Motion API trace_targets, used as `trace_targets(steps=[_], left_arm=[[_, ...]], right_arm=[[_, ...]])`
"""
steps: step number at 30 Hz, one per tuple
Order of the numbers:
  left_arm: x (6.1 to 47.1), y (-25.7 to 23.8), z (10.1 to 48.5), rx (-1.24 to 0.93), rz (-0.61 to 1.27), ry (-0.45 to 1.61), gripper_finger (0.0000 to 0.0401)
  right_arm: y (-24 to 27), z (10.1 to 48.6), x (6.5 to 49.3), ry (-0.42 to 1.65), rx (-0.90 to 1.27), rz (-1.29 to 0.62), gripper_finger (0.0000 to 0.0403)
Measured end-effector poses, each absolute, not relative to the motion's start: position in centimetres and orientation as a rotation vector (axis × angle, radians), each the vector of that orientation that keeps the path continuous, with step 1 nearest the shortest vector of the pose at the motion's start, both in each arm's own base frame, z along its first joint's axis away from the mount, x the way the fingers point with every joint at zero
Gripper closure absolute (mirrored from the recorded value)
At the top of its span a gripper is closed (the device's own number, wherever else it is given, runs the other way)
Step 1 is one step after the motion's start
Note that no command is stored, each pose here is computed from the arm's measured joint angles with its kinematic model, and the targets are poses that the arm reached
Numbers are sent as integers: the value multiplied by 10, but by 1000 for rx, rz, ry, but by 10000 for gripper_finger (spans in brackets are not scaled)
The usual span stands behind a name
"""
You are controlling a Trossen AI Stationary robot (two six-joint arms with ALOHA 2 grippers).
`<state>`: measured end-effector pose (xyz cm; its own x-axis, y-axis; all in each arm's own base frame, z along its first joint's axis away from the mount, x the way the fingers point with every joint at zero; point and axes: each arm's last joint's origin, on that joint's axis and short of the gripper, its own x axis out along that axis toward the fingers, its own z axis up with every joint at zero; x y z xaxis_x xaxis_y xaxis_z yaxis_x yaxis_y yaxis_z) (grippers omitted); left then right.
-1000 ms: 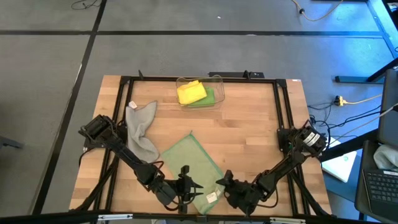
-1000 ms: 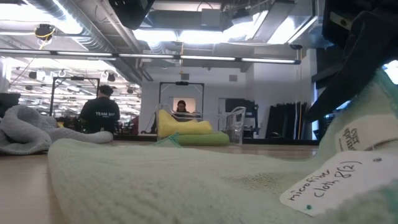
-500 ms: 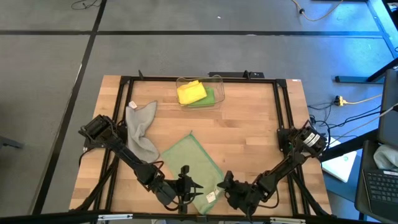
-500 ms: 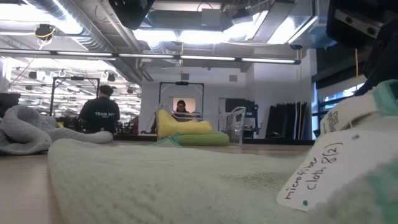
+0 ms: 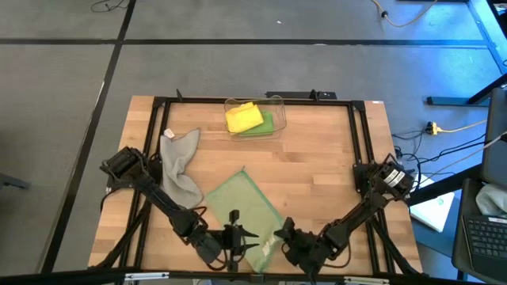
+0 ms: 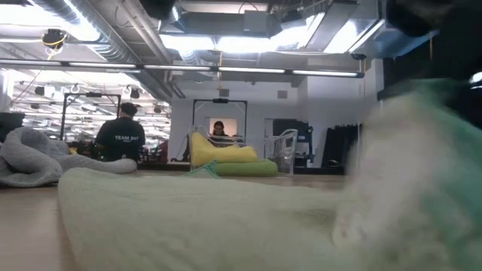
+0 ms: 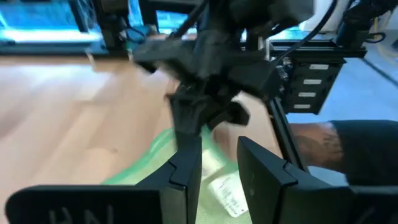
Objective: Fold microfiber towels
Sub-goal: Fold the light green microfiber cloth
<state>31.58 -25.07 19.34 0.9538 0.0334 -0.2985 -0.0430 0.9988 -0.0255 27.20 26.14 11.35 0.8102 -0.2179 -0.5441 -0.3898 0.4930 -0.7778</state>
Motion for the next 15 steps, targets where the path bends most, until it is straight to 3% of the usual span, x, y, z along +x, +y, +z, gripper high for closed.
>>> trace_targets(steps=[15], left_arm=[[291,-280,214,178,158,113,307]], right_arm=[[229,158,335,718,-1046,-18,394]])
